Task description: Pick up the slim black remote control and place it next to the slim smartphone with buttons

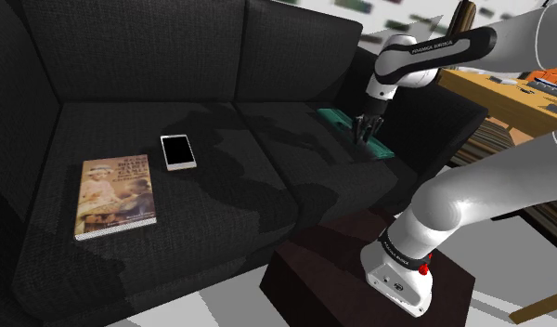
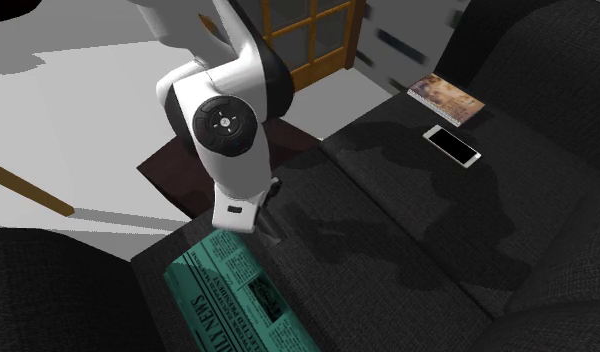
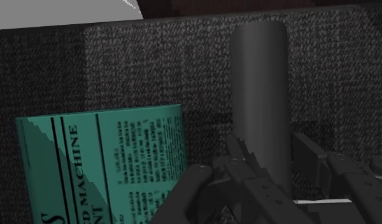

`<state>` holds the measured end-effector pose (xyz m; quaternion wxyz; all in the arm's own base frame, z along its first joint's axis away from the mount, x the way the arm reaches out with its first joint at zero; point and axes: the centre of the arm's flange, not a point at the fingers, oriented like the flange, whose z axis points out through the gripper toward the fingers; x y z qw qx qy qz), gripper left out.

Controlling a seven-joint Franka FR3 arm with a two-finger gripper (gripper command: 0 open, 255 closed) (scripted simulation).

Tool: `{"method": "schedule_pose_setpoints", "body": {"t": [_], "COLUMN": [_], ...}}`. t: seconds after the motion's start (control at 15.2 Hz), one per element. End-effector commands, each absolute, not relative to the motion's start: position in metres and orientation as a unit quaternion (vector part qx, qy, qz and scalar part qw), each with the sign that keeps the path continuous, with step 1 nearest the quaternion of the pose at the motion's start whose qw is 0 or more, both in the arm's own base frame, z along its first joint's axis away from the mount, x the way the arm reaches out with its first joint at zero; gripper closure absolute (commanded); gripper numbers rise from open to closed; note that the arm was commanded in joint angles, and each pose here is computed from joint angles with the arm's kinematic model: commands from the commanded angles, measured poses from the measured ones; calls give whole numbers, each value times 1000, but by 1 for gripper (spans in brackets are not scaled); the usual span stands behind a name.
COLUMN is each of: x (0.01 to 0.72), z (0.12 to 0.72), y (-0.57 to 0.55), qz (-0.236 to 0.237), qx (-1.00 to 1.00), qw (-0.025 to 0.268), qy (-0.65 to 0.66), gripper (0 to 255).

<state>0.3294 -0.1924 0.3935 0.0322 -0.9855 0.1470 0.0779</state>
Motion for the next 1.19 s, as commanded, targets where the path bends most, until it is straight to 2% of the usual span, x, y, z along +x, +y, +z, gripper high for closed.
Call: {"method": "schedule_pose_setpoints", "body": {"t": [0.0,1.12], "x": [329,365], "z": [404,415], "y": [-192,16], "qz": [78,78], "qx": [-986,-986], "qw": [32,32], "qy": [147,147], "gripper": [255,255]}}
